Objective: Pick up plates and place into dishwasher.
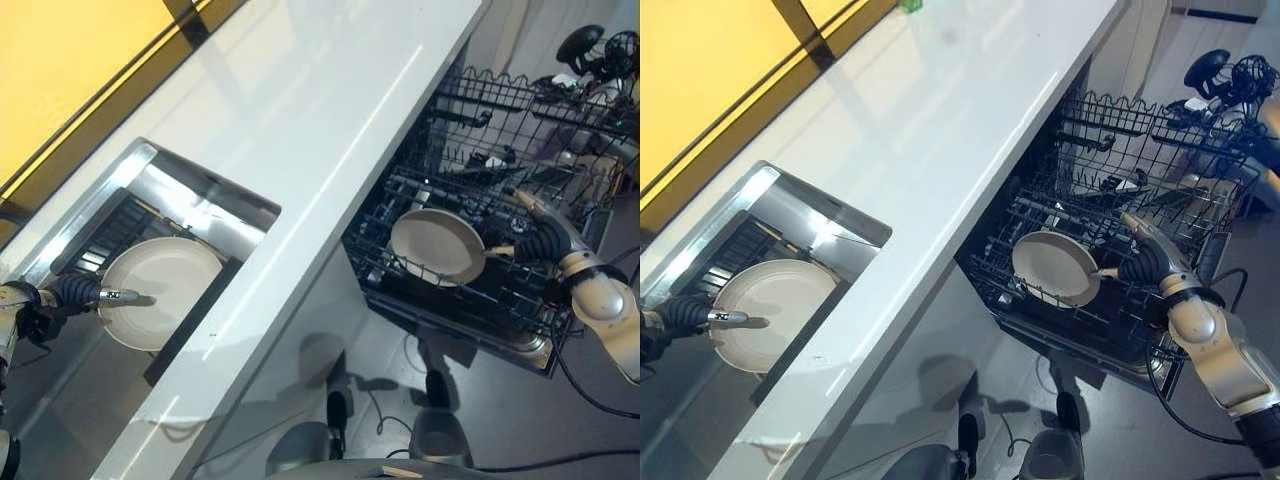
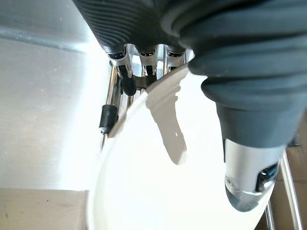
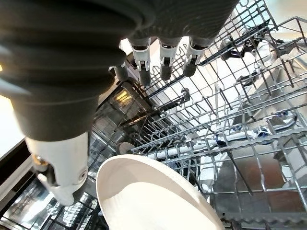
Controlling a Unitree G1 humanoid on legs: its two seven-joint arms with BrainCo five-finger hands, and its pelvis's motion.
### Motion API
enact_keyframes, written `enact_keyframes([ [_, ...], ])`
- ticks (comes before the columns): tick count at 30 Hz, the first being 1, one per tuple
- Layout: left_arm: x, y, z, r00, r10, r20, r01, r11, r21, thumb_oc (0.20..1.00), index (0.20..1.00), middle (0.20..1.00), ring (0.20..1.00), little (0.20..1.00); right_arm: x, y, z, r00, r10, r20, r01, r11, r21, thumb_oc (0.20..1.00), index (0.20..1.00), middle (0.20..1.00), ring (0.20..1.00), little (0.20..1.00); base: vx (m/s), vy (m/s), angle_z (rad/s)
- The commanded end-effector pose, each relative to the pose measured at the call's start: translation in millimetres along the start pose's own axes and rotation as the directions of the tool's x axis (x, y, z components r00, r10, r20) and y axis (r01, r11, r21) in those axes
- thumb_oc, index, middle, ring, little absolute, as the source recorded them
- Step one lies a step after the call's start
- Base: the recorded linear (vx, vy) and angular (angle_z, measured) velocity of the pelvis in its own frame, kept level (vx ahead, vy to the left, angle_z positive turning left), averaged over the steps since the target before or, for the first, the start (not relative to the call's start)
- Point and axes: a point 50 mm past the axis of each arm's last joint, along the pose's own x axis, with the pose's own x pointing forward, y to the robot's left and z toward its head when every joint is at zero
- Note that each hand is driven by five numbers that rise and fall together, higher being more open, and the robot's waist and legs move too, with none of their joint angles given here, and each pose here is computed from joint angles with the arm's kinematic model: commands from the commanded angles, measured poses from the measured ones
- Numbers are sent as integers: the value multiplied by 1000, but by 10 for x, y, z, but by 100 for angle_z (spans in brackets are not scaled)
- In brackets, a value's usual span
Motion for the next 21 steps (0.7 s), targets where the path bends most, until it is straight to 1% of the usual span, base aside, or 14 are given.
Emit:
enact_keyframes([
  [1, 244, -519, -4, 945, -327, -2, 326, 940, 103, 200, 200, 200, 200, 200, -46, -59, 113, 998, -31, 63, 30, 1000, 8, 1000, 1000, 1000, 1000, 1000, 17, -61, 3],
  [5, 200, -530, 112, 937, -348, 17, 341, 927, 158, 200, 200, 200, 200, 200, -69, -9, 72, 998, -31, 47, 30, 999, 25, 1000, 1000, 1000, 1000, 1000, 26, -66, 8],
  [14, 130, -469, 159, 945, -325, 21, 316, 930, 190, 200, 200, 200, 200, 200, -118, 77, 28, 999, -21, 25, 20, 998, 53, 1000, 1000, 1000, 1000, 1000, 34, -51, 4],
  [17, 95, -414, 188, 961, -274, 39, 261, 944, 204, 200, 200, 200, 200, 200, -133, 95, 20, 1000, -26, 17, 25, 998, 64, 1000, 1000, 1000, 1000, 1000, 26, -54, 0],
  [18, 71, -361, 218, 974, -220, 59, 202, 955, 218, 200, 200, 200, 200, 200, -146, 105, 8, 999, -35, 11, 34, 997, 72, 1000, 1000, 1000, 1000, 1000, 17, -45, -1],
  [21, 11, -273, 263, 984, -142, 106, 116, 970, 215, 200, 200, 200, 200, 200, -172, 116, -2, 999, -44, 2, 43, 996, 78, 1000, 1000, 1000, 1000, 1000, 11, -40, 4],
])
